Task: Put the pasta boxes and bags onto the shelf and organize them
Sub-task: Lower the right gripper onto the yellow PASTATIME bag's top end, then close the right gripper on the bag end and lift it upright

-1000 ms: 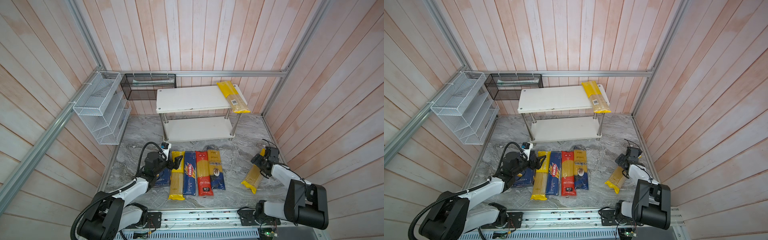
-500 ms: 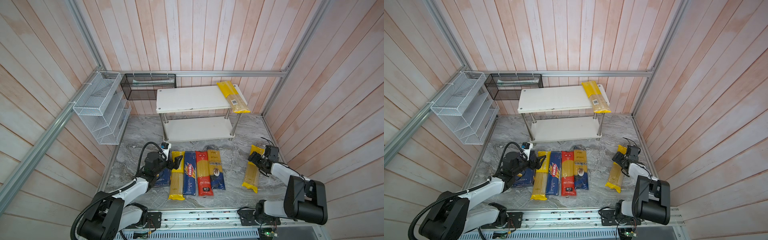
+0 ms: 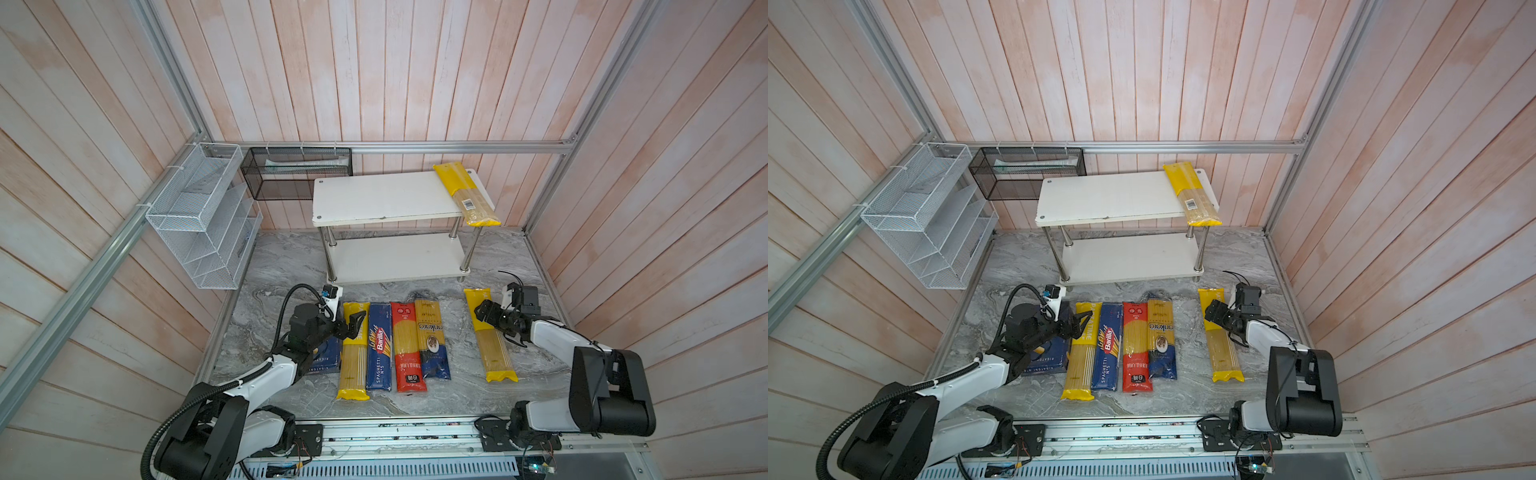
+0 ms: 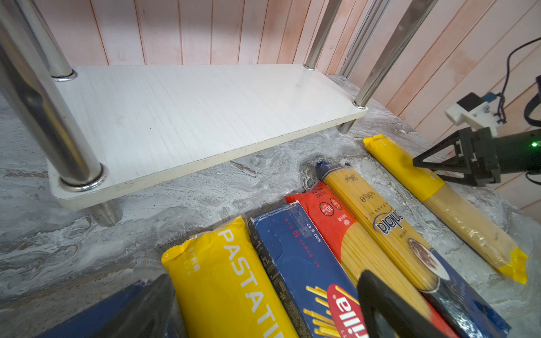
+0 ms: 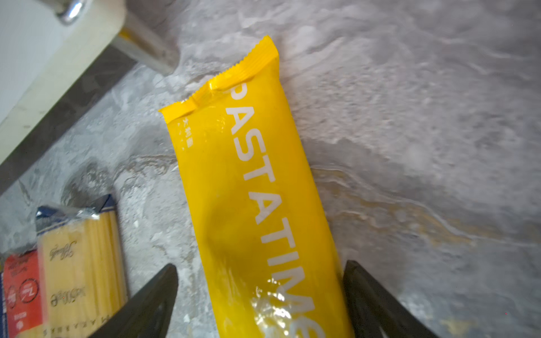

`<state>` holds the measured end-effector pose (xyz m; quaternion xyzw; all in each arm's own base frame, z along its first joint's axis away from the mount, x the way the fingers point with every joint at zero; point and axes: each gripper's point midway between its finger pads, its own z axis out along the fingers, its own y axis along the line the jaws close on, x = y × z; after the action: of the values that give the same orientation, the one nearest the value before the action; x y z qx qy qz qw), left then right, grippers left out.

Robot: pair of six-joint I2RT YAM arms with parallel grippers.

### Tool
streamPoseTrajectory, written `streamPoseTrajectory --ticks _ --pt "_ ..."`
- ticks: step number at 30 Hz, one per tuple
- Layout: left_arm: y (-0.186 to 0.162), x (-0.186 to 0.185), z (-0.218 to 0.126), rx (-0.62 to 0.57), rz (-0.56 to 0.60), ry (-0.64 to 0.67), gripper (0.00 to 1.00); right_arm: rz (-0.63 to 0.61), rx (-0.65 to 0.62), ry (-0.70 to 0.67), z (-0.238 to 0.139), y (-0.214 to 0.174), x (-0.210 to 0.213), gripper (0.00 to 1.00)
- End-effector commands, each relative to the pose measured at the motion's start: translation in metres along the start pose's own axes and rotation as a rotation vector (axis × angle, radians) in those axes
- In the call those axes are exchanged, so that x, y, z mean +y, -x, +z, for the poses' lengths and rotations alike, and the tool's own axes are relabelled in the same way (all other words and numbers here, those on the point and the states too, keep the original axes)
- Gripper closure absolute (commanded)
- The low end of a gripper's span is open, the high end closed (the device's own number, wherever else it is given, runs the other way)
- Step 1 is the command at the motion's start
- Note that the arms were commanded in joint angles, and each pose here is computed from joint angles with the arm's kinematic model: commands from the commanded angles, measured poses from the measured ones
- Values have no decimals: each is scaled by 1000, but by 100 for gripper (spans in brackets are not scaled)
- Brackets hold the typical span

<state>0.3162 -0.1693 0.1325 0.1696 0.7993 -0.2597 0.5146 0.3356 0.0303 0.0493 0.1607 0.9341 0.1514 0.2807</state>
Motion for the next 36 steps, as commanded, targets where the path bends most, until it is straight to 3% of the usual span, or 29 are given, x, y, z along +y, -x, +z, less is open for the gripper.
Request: streamPoseTrajectory --ticks 1,10,19,33,36 --pt "12 -3 1 -21 18 -4 0 -98 57 -131 -4 -5 -10 12" --pt "11 -3 2 -18 18 -8 0 -342 94 -231 -3 -17 2 10" --pt "12 -4 0 -24 20 -9 0 -345 134 -299 2 -15 -7 9" --pt "12 -3 0 -25 23 3 0 -396 253 -207 24 -35 6 9" --pt "12 -3 0 -24 24 4 0 -392 271 -250 28 -36 -1 8"
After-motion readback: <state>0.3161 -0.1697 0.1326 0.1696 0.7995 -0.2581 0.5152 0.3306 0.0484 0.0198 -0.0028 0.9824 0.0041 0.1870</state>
